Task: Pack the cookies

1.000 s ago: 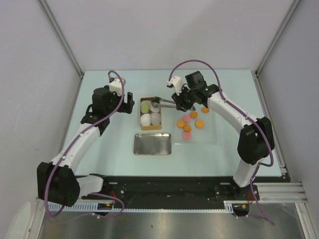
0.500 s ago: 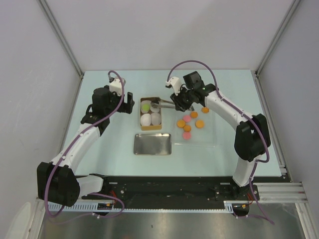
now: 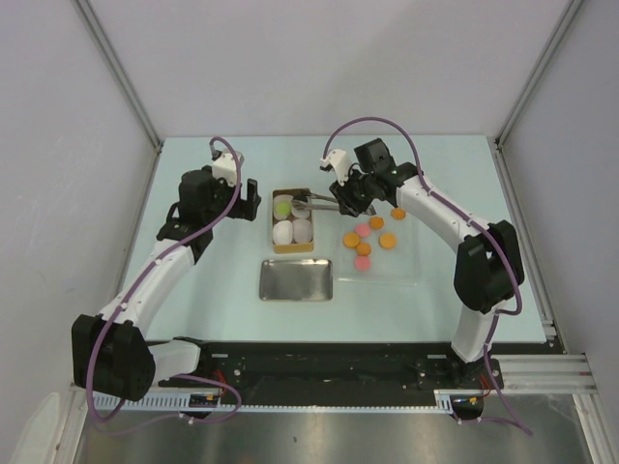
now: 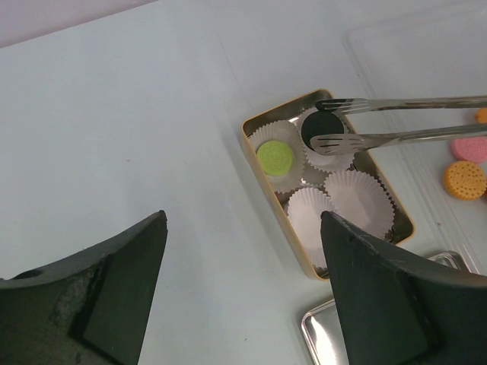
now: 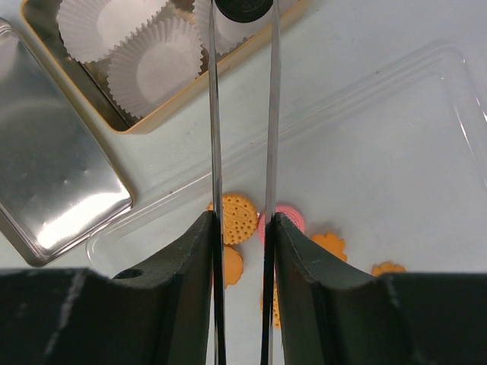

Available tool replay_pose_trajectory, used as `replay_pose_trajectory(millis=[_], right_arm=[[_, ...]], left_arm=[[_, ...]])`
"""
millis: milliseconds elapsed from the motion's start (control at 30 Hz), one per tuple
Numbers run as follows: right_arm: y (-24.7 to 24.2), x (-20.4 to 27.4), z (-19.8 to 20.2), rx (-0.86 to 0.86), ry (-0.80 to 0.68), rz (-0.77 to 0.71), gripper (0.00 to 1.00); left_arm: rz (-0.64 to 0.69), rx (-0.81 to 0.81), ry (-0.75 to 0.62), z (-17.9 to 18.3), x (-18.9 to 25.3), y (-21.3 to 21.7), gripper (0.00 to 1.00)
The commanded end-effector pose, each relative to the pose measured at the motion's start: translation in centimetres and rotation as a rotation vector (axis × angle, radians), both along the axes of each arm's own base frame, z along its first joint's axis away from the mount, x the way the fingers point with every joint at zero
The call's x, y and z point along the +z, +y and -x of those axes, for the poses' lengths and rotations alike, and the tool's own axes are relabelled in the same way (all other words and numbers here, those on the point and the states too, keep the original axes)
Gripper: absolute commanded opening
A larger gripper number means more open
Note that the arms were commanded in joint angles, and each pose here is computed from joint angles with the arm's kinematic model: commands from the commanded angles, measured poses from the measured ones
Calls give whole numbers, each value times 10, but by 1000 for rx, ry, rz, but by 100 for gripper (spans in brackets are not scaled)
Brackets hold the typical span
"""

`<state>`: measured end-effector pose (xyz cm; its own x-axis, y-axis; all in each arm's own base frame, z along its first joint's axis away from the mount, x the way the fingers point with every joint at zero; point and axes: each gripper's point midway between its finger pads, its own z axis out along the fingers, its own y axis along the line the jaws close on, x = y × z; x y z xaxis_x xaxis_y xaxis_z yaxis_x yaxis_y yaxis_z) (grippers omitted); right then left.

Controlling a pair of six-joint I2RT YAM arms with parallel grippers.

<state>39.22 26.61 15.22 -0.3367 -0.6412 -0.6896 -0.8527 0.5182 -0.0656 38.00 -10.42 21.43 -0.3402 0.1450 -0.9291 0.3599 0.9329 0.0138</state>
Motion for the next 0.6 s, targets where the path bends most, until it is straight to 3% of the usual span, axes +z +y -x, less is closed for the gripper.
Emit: replay_pose_trajectory(millis=[0, 567], right_arm=[[7, 22, -9, 7, -66, -25, 34], [3, 24, -6, 4, -72, -19, 42]], left_arm=[[13, -11, -47, -1, 12, -1, 87], [13, -12, -50, 1, 14, 0, 87]])
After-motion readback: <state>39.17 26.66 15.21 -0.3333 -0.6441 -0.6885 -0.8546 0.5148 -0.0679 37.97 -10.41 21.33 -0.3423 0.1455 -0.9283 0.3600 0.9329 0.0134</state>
